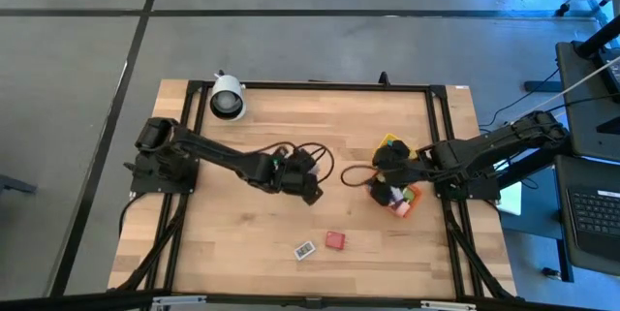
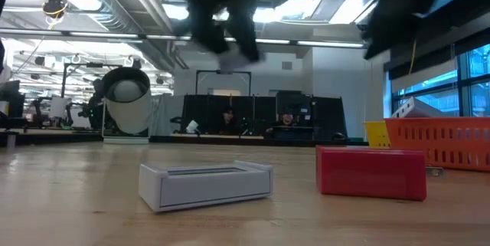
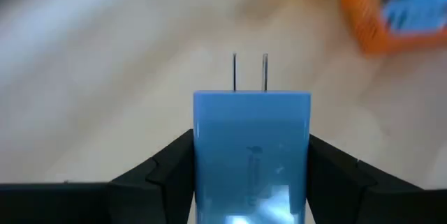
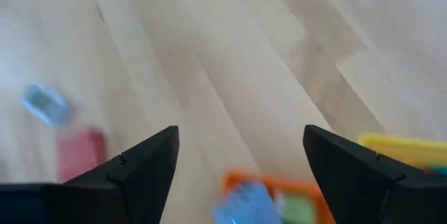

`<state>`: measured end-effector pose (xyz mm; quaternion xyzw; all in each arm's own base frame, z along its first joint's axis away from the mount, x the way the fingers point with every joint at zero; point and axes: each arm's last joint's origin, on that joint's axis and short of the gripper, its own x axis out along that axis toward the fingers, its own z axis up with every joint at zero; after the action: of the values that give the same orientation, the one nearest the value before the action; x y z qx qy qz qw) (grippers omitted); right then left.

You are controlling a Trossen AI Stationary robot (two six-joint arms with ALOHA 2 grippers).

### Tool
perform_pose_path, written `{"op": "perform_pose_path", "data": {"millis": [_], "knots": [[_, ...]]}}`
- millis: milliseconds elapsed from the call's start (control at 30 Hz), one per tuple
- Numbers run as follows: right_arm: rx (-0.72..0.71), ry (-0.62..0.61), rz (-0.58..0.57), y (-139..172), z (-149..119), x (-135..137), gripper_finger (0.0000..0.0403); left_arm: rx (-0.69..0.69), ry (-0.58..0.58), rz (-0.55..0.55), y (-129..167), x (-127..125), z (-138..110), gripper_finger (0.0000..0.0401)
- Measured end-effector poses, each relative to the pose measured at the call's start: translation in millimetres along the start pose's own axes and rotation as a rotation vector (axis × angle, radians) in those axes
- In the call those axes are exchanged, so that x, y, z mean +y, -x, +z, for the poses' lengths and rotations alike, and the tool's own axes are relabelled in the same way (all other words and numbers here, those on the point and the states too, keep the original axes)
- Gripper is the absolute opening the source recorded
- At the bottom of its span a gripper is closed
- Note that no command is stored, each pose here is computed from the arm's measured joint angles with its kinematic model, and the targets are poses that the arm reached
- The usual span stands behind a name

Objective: Pick & Place Office items
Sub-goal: Put the light blue charger adapter into the orange basket

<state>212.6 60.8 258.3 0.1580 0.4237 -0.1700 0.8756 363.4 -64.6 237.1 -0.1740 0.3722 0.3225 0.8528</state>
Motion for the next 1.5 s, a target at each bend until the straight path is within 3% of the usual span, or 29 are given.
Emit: {"op": "perform_pose_path", "data": {"millis": [200, 400, 533, 667, 833, 1033, 1233, 1500], "knots": [[-0.181, -0.202, 0.095, -3, 28, -1, 0.0309, -0.227, -0.245, 0.101, 30, 2, 31, 0.0204], [-0.377, -0.448, 0.221, -2, 61, -9, 0.0309, -0.312, -0.378, 0.122, 38, -1, 49, 0.0204], [-0.431, -0.485, 0.318, 1, 72, -10, 0.0317, -0.343, -0.385, 0.117, 36, 0, 56, 0.0204], [-0.457, -0.514, 0.337, 2, 76, -11, 0.0339, -0.348, -0.393, 0.115, 34, 2, 61, 0.0204], [-0.476, -0.524, 0.311, -3, 78, -11, 0.0366, -0.381, -0.389, 0.025, 32, 0, 71, 0.0204], [-0.482, -0.524, 0.315, -16, 82, -7, 0.0368, -0.459, -0.462, -0.028, 33, -1, 84, 0.0204], [-0.476, -0.509, 0.3, -19, 81, -7, 0.032, -0.448, -0.522, -0.006, 32, -1, 82, 0.0204], [-0.483, -0.515, 0.301, -19, 84, -10, 0.0186, -0.444, -0.538, -0.005, 31, -1, 82, 0.0211]]}}
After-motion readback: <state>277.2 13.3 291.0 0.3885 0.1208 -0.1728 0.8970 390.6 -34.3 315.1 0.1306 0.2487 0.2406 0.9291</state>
